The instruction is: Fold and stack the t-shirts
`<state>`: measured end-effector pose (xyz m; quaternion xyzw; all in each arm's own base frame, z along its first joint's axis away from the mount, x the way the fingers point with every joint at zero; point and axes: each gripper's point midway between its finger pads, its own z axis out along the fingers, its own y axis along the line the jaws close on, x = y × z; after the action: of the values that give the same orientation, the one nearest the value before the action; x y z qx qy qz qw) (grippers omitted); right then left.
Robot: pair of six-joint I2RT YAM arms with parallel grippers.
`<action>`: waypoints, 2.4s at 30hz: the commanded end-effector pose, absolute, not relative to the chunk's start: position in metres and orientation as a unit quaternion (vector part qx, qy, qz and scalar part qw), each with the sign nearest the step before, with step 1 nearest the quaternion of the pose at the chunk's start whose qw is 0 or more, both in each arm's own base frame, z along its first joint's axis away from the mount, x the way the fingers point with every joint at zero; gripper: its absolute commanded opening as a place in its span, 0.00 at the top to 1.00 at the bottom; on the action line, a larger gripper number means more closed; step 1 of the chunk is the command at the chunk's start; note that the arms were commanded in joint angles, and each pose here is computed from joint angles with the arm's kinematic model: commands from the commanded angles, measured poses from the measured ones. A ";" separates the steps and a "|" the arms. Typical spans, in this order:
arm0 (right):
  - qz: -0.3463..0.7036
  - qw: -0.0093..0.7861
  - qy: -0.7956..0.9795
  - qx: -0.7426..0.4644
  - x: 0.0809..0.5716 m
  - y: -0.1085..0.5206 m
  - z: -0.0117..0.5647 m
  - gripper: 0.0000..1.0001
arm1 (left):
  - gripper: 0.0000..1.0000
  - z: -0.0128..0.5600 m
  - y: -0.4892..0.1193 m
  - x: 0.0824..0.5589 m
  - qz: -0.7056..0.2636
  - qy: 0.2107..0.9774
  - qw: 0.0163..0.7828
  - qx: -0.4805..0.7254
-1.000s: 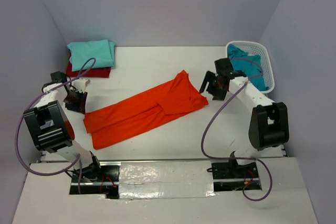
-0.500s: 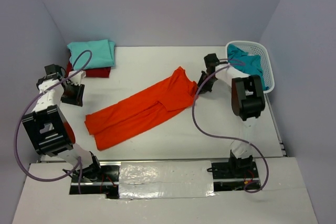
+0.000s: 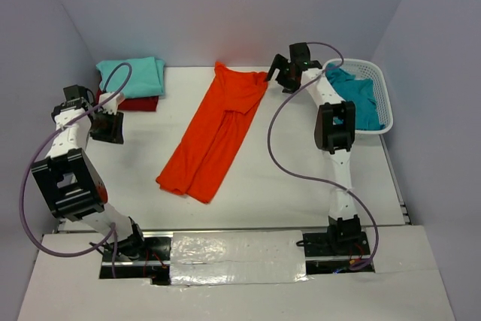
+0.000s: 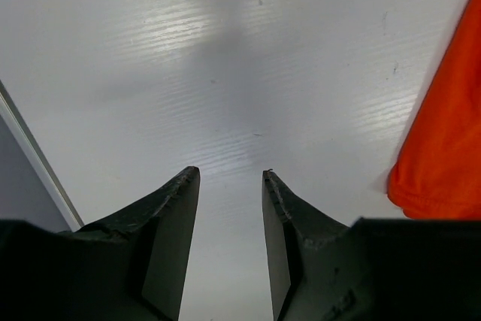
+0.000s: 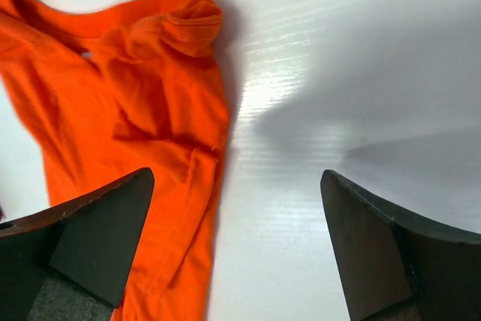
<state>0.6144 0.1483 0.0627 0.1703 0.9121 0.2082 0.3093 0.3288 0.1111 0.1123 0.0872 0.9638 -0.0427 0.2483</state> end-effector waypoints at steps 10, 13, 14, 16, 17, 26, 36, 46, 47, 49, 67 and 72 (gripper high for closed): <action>0.327 0.299 0.882 0.163 0.381 0.198 0.149 0.00 | 0.46 0.150 0.093 0.283 -0.024 0.953 0.295 0.065; 0.383 0.232 0.885 0.128 0.295 0.265 0.116 0.00 | 0.45 0.165 0.089 0.276 -0.020 0.944 0.325 0.062; 0.399 0.204 0.889 0.098 0.262 0.295 0.109 0.00 | 0.45 0.169 0.086 0.274 -0.023 0.942 0.330 0.061; 0.432 0.165 0.877 0.129 0.234 0.321 0.095 0.02 | 0.45 0.182 0.081 0.273 -0.027 0.935 0.349 0.062; 0.444 0.152 0.873 0.135 0.222 0.333 0.092 0.06 | 0.44 0.184 0.079 0.270 -0.028 0.934 0.350 0.062; 0.387 0.059 0.898 0.202 0.181 0.413 0.027 0.25 | 0.44 0.190 0.069 0.257 -0.038 0.933 0.346 0.092; 0.342 0.058 0.890 0.297 0.181 0.398 -0.011 0.80 | 0.42 0.223 0.061 0.252 -0.022 0.910 0.391 0.133; 0.354 0.050 0.908 0.219 0.126 0.338 -0.001 1.00 | 0.50 0.257 -0.003 0.283 -0.147 0.826 0.479 0.258; 0.338 0.039 0.916 0.212 0.109 0.315 -0.016 1.00 | 0.47 0.263 -0.014 0.288 -0.146 0.814 0.492 0.272; 0.343 0.032 0.924 0.169 0.093 0.299 -0.018 1.00 | 0.42 0.274 -0.061 0.297 -0.124 0.759 0.519 0.373; 0.356 0.025 0.932 0.060 0.059 0.258 -0.001 0.36 | 0.29 0.028 -0.157 0.095 -0.138 0.242 0.172 0.945; 0.352 0.024 0.933 0.065 0.067 0.263 0.002 0.37 | 0.27 0.021 -0.170 0.115 -0.107 0.257 0.203 0.939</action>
<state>0.0652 0.2849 0.0285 0.0575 0.9044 0.4223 0.0217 0.0988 -0.1531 0.0198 0.9338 0.2882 -0.1324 0.1658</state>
